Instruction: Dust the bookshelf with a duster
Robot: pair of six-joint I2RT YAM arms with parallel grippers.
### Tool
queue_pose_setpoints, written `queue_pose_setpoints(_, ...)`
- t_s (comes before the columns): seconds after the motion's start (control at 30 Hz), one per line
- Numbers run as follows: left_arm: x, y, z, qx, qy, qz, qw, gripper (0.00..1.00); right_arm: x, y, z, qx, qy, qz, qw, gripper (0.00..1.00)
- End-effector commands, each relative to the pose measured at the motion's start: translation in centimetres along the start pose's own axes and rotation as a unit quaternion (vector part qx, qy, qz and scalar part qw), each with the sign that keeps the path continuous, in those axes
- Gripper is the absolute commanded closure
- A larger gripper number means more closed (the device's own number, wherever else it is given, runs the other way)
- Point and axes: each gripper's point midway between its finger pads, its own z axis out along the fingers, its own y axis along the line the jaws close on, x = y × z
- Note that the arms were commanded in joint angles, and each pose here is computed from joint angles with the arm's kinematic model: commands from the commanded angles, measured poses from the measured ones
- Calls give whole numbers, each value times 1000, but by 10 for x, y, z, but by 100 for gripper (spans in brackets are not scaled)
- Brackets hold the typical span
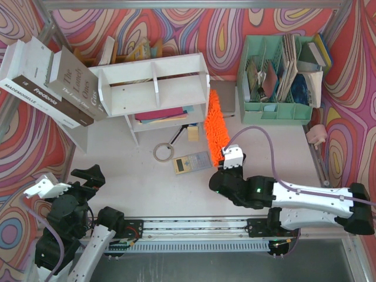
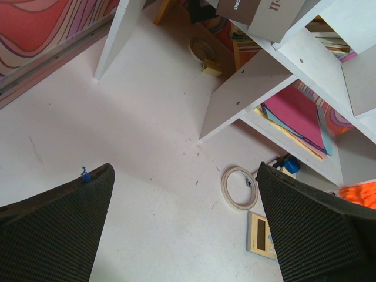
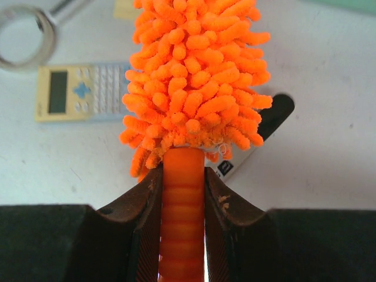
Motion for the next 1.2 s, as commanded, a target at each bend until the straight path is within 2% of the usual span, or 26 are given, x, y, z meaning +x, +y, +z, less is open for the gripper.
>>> queue_pose_setpoints(0.0, 0, -1, 0, 8, -4, 0, 1000, 2, 29, 10, 5, -11, 37, 36, 999, 100)
queue_pose_setpoints(0.17, -1, -1, -1, 8, -4, 0, 1000, 1, 26, -10, 8, 37, 27, 19, 999, 100)
queue_pose_setpoints(0.43, -1, -1, -1, 7, -4, 0, 1000, 2, -78, -33, -24, 56, -82, 46, 994, 100)
queue_pose_setpoints(0.53, -1, 0, -1, 7, -4, 0, 1000, 2, -118, -36, -38, 41, -126, 51, 990, 100)
queue_pose_setpoints(0.57, -1, -1, -1, 7, -5, -1, 1000, 1, -132, -35, -43, 29, -142, 31, 989, 100)
queue_pose_setpoints(0.67, -1, -1, 0, 6, -5, 0, 1000, 1, -175, -18, -59, -36, -194, 22, 980, 100)
queue_pose_setpoints(0.8, -1, 0, 0, 6, -5, 0, 1000, 2, -205, 8, -71, -96, -221, -10, 971, 100)
queue_pose_setpoints(1.0, -1, 0, 0, 4, -6, 0, 1000, 1, -216, 61, -71, -179, -225, -38, 957, 100)
queue_pose_setpoints(1.17, -1, 0, 0, 4, -6, 0, 1000, 2, -210, 102, -67, -233, -193, -36, 952, 100)
